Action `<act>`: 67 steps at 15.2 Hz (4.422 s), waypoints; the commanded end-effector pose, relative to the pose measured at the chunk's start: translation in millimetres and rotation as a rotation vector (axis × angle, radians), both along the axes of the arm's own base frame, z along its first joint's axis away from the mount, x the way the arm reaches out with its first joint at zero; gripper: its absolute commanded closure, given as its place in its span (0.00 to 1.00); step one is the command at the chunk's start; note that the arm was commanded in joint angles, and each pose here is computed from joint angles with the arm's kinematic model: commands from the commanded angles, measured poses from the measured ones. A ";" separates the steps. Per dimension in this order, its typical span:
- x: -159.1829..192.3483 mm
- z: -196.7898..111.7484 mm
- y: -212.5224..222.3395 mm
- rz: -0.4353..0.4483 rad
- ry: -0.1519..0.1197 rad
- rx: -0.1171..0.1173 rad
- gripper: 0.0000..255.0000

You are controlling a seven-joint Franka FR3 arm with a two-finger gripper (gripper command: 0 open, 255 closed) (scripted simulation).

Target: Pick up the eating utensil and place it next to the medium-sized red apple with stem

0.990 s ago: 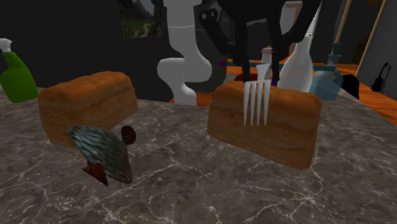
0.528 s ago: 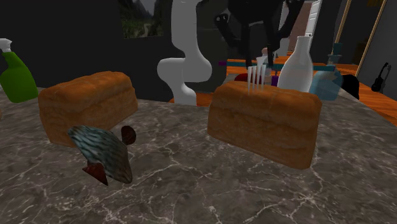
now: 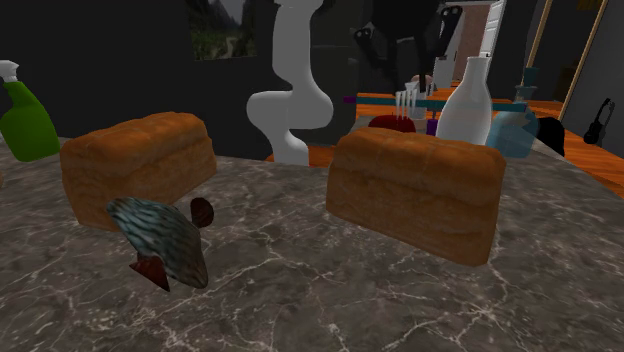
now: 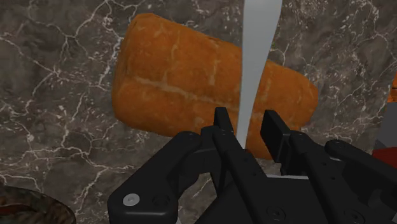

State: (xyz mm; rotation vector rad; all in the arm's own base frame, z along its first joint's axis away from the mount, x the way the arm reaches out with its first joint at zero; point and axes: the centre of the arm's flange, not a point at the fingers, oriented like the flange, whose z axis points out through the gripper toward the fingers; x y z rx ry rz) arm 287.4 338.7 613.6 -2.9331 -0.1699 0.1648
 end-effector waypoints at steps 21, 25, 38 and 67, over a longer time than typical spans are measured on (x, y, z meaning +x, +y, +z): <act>-290.0 2.1 -40.2 -0.001 0.000 0.000 1.00; -342.3 2.2 -47.8 -0.001 0.000 0.000 1.00; -384.8 -50.5 -53.9 -0.001 0.000 0.000 1.00; -384.8 -187.5 -53.9 -0.001 0.000 0.000 1.00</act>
